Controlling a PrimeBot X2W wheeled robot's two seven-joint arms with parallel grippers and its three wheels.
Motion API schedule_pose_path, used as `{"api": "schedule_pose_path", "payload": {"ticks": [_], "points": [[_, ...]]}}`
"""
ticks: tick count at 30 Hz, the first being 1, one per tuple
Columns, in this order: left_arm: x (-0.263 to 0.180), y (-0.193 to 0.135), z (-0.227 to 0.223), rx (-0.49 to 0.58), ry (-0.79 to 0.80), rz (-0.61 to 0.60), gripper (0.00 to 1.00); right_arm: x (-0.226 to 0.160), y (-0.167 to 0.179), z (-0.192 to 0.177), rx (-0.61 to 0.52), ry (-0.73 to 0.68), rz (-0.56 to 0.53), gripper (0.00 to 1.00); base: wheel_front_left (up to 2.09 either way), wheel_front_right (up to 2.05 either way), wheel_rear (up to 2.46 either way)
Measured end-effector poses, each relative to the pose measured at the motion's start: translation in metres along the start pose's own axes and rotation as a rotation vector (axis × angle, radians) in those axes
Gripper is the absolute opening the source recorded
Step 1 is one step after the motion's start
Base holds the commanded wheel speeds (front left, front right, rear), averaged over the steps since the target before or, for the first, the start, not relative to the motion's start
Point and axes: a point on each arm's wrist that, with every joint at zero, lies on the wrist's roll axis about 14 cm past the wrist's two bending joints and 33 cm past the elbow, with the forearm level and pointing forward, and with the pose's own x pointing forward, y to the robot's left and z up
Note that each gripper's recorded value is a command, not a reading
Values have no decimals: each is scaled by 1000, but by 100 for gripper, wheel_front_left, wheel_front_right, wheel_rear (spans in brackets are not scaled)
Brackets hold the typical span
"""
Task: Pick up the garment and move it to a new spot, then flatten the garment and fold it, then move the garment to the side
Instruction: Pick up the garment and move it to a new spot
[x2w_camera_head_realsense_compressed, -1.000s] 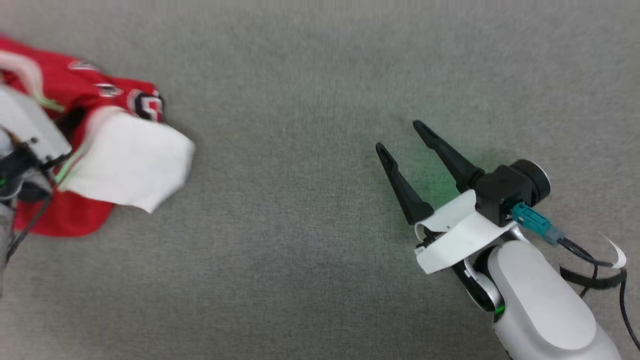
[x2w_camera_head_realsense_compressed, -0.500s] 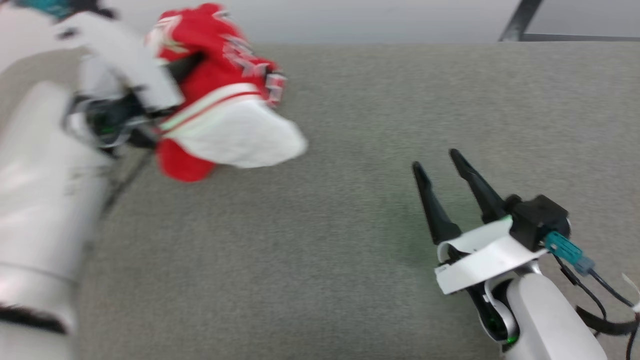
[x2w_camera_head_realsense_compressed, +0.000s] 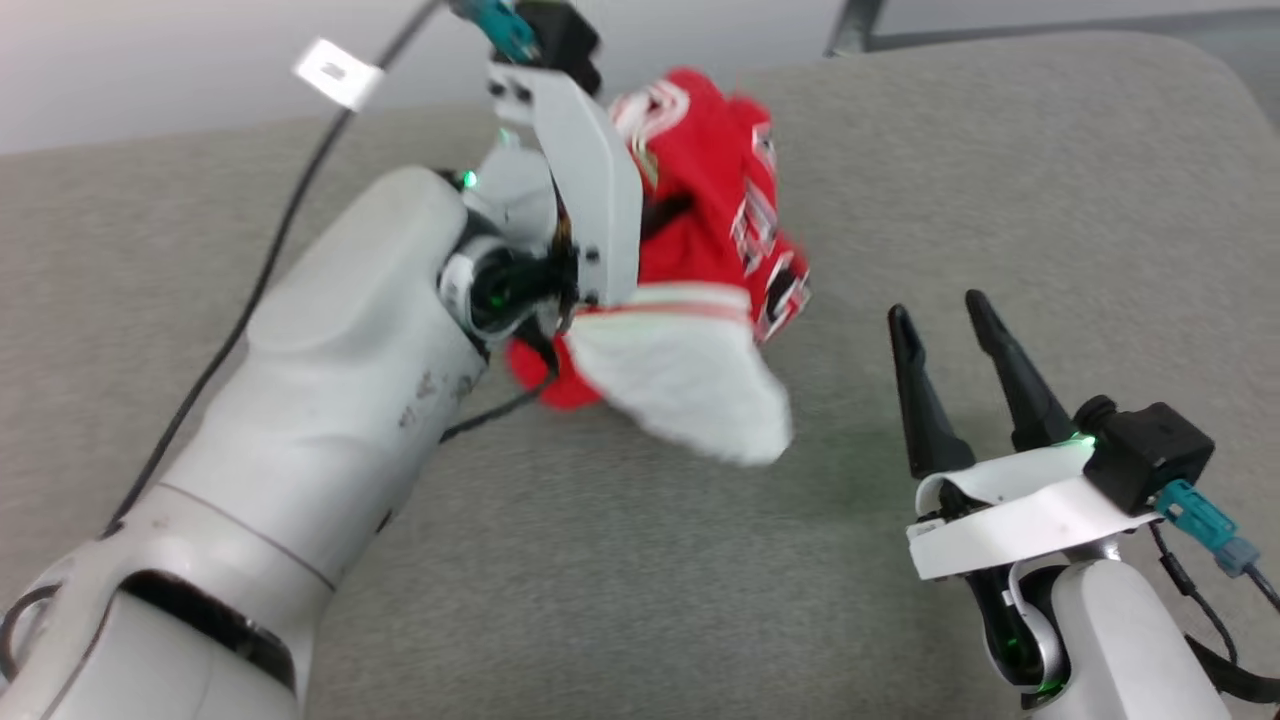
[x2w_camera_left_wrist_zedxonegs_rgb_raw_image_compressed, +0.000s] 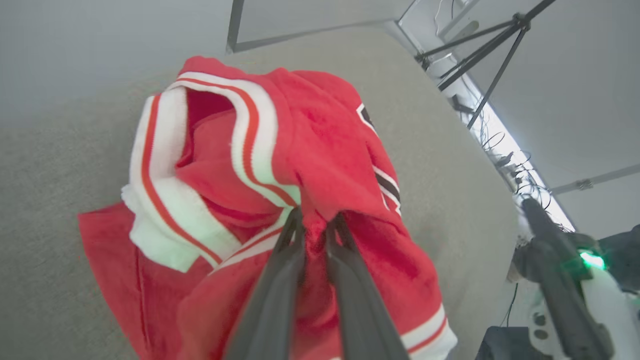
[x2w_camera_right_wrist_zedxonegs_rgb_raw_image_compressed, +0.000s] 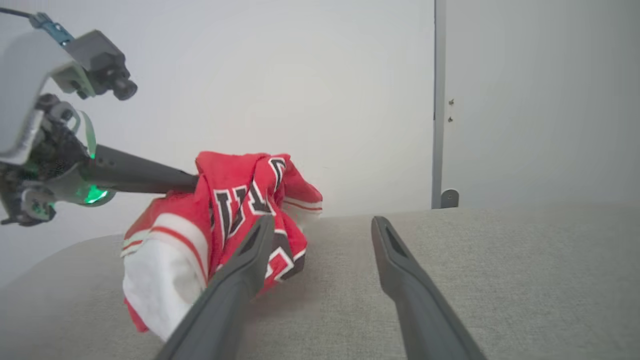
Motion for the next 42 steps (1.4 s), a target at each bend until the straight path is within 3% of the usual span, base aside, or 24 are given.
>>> {"api": "schedule_pose_path", "payload": {"ticks": [7, 11, 15, 19, 20, 21, 22, 23, 24, 30, 34, 42], "points": [[21, 13, -71, 136, 313, 10, 0, -19, -37, -1, -25, 13, -116, 100, 0, 0, 0], [19, 20, -94, 130, 437, -10, 0, -20, -44, -4, -30, 23, -139, 100, 0, 0, 0], [13, 19, -105, 126, 491, -33, 0, -17, -39, -8, -18, 28, -123, 100, 0, 0, 0], [14, 27, -100, 125, 429, -17, 0, -9, -33, -8, -15, 23, -99, 100, 0, 0, 0], [15, 26, -98, 119, 411, -19, 15, -8, -32, -9, -14, 23, -96, 100, 0, 0, 0], [15, 25, -95, 111, 388, -21, 39, -7, -31, -9, -12, 23, -93, 100, 0, 0, 0], [15, 24, -91, 104, 363, -23, 57, -6, -30, -9, -11, 23, -89, 100, 0, 0, 0], [15, 23, -87, 103, 338, -23, 88, -6, -29, -9, -14, 24, -87, 100, 0, 0, 0], [14, 22, -82, 103, 308, -20, 100, -6, -28, -9, -19, 25, -84, 100, 0, 0, 0], [-5, 17, -41, 16, 67, -24, 100, -10, -21, -12, -36, 41, -57, 100, 0, 0, 0], [-34, 38, -21, -19, -114, 48, 100, -19, -21, -20, -50, 77, -40, 100, 0, 0, 0], [-101, 93, -94, -164, -221, 254, 100, -34, -14, -38, -106, 159, 32, 100, 0, 0, 0]]}}
